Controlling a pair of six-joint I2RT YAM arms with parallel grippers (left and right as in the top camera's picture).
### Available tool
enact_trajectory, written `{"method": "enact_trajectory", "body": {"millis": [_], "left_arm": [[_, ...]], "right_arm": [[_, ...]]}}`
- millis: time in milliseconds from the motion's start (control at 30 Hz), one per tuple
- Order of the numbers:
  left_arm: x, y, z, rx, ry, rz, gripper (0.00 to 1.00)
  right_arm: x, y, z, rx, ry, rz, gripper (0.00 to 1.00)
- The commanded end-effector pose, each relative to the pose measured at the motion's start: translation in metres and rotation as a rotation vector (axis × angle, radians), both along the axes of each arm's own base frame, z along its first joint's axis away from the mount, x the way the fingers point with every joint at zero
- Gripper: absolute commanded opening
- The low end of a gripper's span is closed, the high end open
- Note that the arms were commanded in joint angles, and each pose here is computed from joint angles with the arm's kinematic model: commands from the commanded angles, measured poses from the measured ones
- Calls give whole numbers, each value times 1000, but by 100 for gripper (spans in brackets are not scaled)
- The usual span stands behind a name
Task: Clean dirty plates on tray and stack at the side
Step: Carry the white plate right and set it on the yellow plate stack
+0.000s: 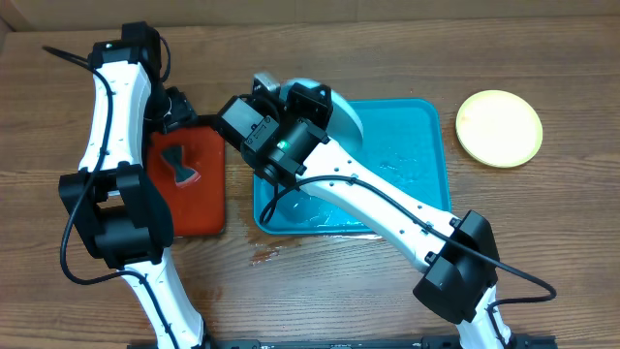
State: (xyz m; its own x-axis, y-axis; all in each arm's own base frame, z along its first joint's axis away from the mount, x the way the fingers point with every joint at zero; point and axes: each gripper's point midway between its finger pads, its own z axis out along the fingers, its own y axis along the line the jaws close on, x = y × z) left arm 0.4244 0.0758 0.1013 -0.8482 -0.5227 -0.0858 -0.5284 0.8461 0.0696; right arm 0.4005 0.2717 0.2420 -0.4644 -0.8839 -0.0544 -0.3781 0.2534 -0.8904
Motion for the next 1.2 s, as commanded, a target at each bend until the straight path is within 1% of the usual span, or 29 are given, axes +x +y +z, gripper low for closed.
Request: {"method": "enact_trajectory", "body": {"millis": [0,67,133,233,333,400,433,467,533,600,733,833,967,1033,1067,1100,1167], "left_arm": [[0,-5,9,-12,-17,-8,100],[-1,-6,9,-13,-12,-8,100],[-1,-6,9,-13,-11,-8,100],[-1,-6,9,-13,-11,-8,100],[-1,-6,9,-13,-11,-8,100],[-1,-6,9,-13,-11,-8,100],[-1,-6,9,-13,-12,-8,100],[-1,-6,9,-13,-12,-8,100],[-1,-6,9,-13,-11,-8,100],[-1,-6,9,-13,-11,-8,100],[-2,-6,9,-13,-11,-8,100],[-1,-6,9,-13,-11,-8,100],[-1,-6,9,-13,-12,-8,100],[-1,-6,9,-13,-12,-8,100],[-1,-6,9,-13,-12,-8,100],[-1,-6,9,-13,-12,-8,100],[-1,-6,9,-13,-12,-8,100]], "right_arm": [[-5,13,-21,99,190,100,4],[7,-1,-11,117,125,35,4],[21,-19,-6,178,86,-33,4],[40,-50,-12,333,111,-136,4],[53,-86,-28,571,214,-253,4],[56,-106,-41,759,342,-307,4],[58,-128,-50,947,466,-353,4],[58,-141,-52,1052,524,-375,4],[58,-169,-51,1230,600,-422,4],[59,-208,-53,1363,621,-500,4],[54,-294,-73,1455,566,-706,4],[40,-349,-93,1503,519,-850,4],[29,-402,-116,1553,428,-960,4],[23,-427,-129,1573,362,-1047,4],[16,-447,-143,1567,301,-1135,4],[12,-458,-150,1563,268,-1182,4],[9,-467,-162,1572,235,-1219,4]]}}
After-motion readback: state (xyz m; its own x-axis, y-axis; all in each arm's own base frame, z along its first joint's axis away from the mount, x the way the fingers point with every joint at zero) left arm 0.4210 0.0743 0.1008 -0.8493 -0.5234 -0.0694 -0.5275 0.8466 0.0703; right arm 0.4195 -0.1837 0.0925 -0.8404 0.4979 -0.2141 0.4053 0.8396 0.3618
